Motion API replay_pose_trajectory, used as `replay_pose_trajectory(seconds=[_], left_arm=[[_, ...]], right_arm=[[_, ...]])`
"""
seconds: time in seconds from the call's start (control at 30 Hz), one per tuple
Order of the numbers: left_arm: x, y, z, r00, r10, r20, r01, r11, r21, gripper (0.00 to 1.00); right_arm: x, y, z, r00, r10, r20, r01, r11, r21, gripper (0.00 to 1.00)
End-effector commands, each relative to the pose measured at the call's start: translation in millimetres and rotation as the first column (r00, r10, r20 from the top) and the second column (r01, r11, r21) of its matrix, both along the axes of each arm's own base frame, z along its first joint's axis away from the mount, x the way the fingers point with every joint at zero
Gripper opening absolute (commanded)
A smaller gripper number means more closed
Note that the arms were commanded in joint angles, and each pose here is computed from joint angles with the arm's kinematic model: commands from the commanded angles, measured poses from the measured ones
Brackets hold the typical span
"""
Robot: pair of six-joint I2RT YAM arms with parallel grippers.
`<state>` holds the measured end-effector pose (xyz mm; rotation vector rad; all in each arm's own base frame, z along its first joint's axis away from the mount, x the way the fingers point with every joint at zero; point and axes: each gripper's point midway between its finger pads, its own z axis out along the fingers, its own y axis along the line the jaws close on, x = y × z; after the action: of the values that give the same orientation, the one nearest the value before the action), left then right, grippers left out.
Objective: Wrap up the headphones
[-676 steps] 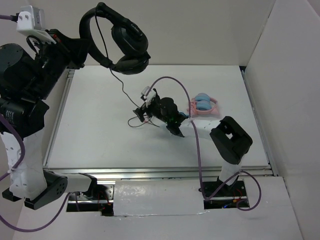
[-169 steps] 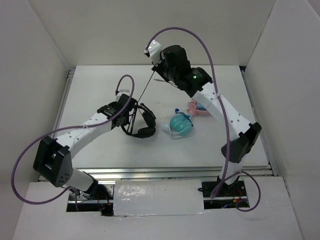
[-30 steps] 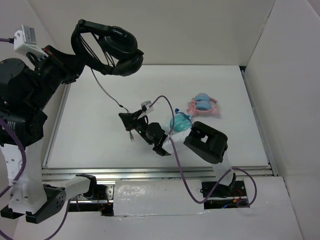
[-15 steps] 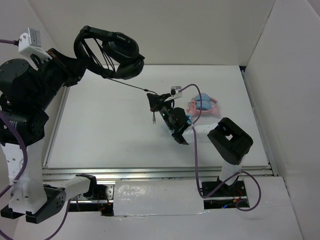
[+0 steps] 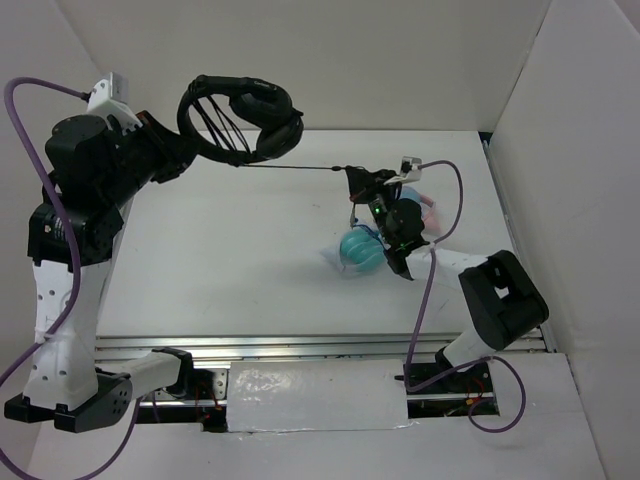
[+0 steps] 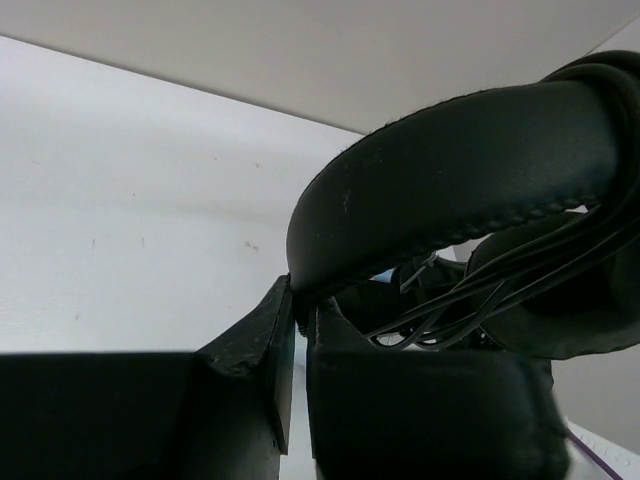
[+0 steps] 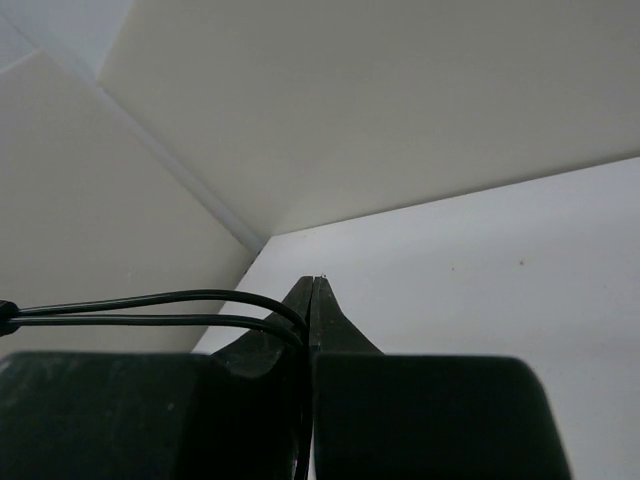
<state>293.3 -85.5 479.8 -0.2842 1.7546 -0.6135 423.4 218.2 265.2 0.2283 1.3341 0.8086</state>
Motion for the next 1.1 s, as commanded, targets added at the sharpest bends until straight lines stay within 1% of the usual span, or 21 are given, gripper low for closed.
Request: replay_pose_trajectory(seconds=[0.0,0.13,0.17,0.23,0.27,0.33,0.4,0.43,0.47,0.5,0.57,0.6,0.63,0.73,0.8,0.87,0.9,0.93,0.97,1.0,1.07], left_arm=[[-24.7,19.4,90.1,0.944,0.084,0.320,-0.066,0.996,-0.066,0.00],[-22.1,12.6,85.9,0.944,0.045,0.328,-0.029,0.998,-0.055,0.00],[-23.1,3.6,84.2,0.938,-0.018,0.345,0.025,1.000,-0.017,0.00],[-23.9,-3.6,77.5,0.941,-0.064,0.334,0.068,0.998,0.000,0.00],[-24.5,-10.3,67.9,0.938,-0.114,0.328,0.108,0.993,0.038,0.00],[-22.2,-19.4,37.1,0.939,-0.188,0.288,0.167,0.981,0.097,0.00],[-21.1,-29.9,24.0,0.920,-0.250,0.301,0.222,0.967,0.123,0.00],[-14.3,-36.3,-2.8,0.923,-0.288,0.255,0.260,0.956,0.137,0.00],[-19.3,-47.9,-11.6,0.902,-0.351,0.252,0.321,0.935,0.151,0.00],[-15.9,-52.0,-18.3,0.894,-0.366,0.260,0.332,0.929,0.164,0.00],[-9.7,-66.3,-54.0,0.891,-0.409,0.198,0.374,0.907,0.194,0.00],[-6.6,-67.1,-67.0,0.904,-0.396,0.163,0.361,0.909,0.207,0.00],[-4.7,-78.3,-85.3,0.898,-0.425,0.117,0.391,0.890,0.234,0.00],[-5.5,-93.8,-115.6,0.898,-0.439,0.038,0.409,0.861,0.302,0.00],[-1.8,-91.6,-141.3,0.924,-0.382,-0.020,0.365,0.863,0.350,0.00],[-8.0,-101.6,-158.6,0.923,-0.381,-0.063,0.376,0.850,0.370,0.00],[-2.4,-92.3,-171.7,0.948,-0.306,-0.090,0.316,0.860,0.400,0.00],[-4.9,-97.4,-182.6,0.948,-0.296,-0.122,0.319,0.850,0.418,0.00],[-4.1,-98.1,-193.3,0.950,-0.274,-0.153,0.313,0.844,0.435,0.00],[-4.4,-97.2,-204.4,0.951,-0.248,-0.185,0.306,0.839,0.450,0.00],[-1.9,-93.1,-231.4,0.954,-0.159,-0.253,0.271,0.817,0.509,0.00]], right_arm=[[19.3,-61.6,-52.3,0.967,-0.189,-0.169,0.182,0.982,-0.054,0.00],[29.5,-53.5,-45.8,0.982,-0.113,-0.150,0.100,0.991,-0.089,0.00],[29.9,-42.1,-46.5,0.988,-0.055,-0.145,0.040,0.993,-0.107,0.00],[35.5,-28.4,-32.9,0.995,-0.012,-0.097,-0.006,0.984,-0.180,0.00],[36.7,-20.8,-33.6,0.997,0.010,-0.076,-0.029,0.967,-0.254,0.00],[48.8,-19.0,-25.5,0.997,-0.002,-0.076,-0.023,0.945,-0.328,0.00],[60.9,-25.6,-10.8,0.999,-0.028,-0.033,0.012,0.912,-0.410,0.00],[62.6,-24.5,-12.9,0.999,0.002,-0.038,-0.019,0.893,-0.449,0.00],[68.3,-35.5,-9.4,1.000,-0.014,-0.025,0.000,0.874,-0.486,0.00],[70.8,-37.2,-4.3,1.000,0.002,-0.013,-0.008,0.859,-0.511,0.00],[79.7,-50.1,10.7,1.000,0.006,0.009,0.000,0.813,-0.582,0.00],[79.3,-45.3,18.3,0.998,0.069,0.003,-0.052,0.781,-0.622,0.00],[81.4,-47.7,26.6,0.997,0.078,0.023,-0.044,0.756,-0.653,0.00],[86.4,-49.8,41.6,0.992,0.126,0.015,-0.075,0.677,-0.732,0.00],[88.0,-48.7,54.8,0.990,0.138,0.009,-0.080,0.629,-0.773,0.00],[90.8,-48.1,56.7,0.989,0.149,0.000,-0.086,0.572,-0.816,0.00],[88.5,-41.7,65.8,0.986,0.167,-0.012,-0.103,0.550,-0.829,0.00],[92.0,-42.2,64.8,0.988,0.155,-0.016,-0.096,0.524,-0.846,0.00],[91.0,-38.7,80.1,0.986,0.165,0.000,-0.084,0.504,-0.859,0.00],[90.4,-38.2,71.0,0.987,0.158,-0.042,-0.114,0.480,-0.870,0.00],[86.5,-30.8,77.5,0.988,0.140,-0.058,-0.113,0.431,-0.895,0.00]])
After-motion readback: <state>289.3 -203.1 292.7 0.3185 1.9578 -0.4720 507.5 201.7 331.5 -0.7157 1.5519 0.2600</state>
